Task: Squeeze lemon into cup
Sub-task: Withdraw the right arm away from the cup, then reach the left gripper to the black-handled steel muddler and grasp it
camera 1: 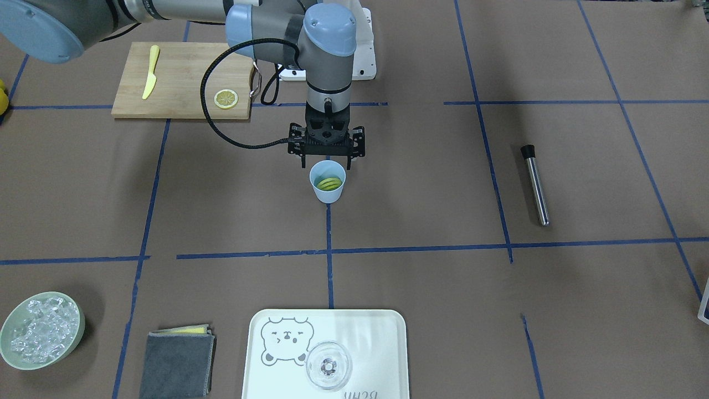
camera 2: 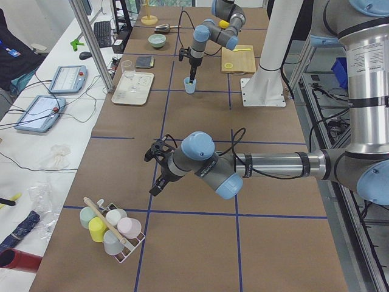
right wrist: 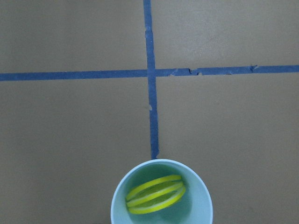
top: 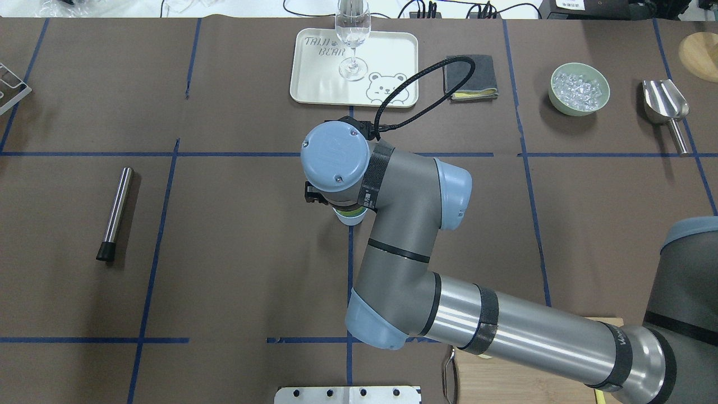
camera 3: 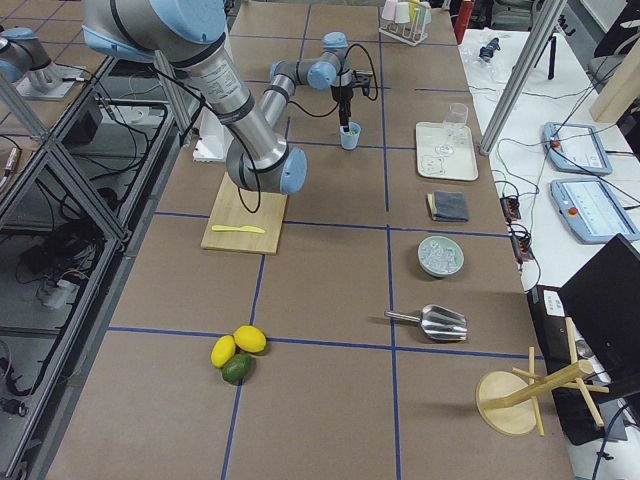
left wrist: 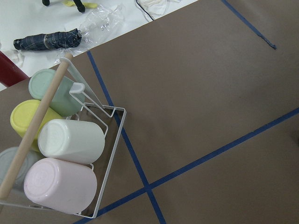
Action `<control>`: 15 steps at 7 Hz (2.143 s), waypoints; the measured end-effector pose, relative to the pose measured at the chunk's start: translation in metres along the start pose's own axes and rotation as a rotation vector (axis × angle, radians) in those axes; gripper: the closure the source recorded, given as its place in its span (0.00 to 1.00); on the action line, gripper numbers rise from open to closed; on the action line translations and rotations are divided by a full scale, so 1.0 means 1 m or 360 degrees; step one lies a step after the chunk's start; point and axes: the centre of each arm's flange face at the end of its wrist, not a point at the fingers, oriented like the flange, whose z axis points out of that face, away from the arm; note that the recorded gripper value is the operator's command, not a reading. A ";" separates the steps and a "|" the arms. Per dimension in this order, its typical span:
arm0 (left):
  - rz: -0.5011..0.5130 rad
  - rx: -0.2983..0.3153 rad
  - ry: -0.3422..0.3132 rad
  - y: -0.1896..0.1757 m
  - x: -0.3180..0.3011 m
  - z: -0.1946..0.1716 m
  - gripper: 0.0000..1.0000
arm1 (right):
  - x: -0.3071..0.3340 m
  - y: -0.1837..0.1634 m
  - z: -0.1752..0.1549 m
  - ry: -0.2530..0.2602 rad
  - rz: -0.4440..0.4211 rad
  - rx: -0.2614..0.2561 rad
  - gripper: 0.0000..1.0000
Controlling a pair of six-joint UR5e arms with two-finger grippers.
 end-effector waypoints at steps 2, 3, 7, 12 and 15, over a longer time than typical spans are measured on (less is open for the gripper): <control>-0.0004 -0.0004 0.0002 0.001 0.000 0.000 0.00 | 0.006 -0.007 -0.010 -0.0027 -0.0027 -0.0001 0.00; -0.0003 -0.0011 0.0012 0.002 0.001 0.002 0.00 | 0.028 -0.021 -0.016 -0.0044 -0.0085 -0.0025 0.00; -0.0066 -0.0061 0.0073 -0.002 0.020 0.019 0.00 | 0.291 -0.128 -0.039 -0.0046 -0.0654 -0.0147 0.00; -0.0535 -0.0145 0.0141 -0.053 0.118 0.085 0.15 | 0.708 -0.131 -0.055 0.0067 -0.0668 -0.0344 0.00; -0.0634 -0.0195 0.0142 -0.068 0.185 0.134 0.25 | 0.821 -0.067 -0.061 0.0113 -0.0453 -0.0401 0.00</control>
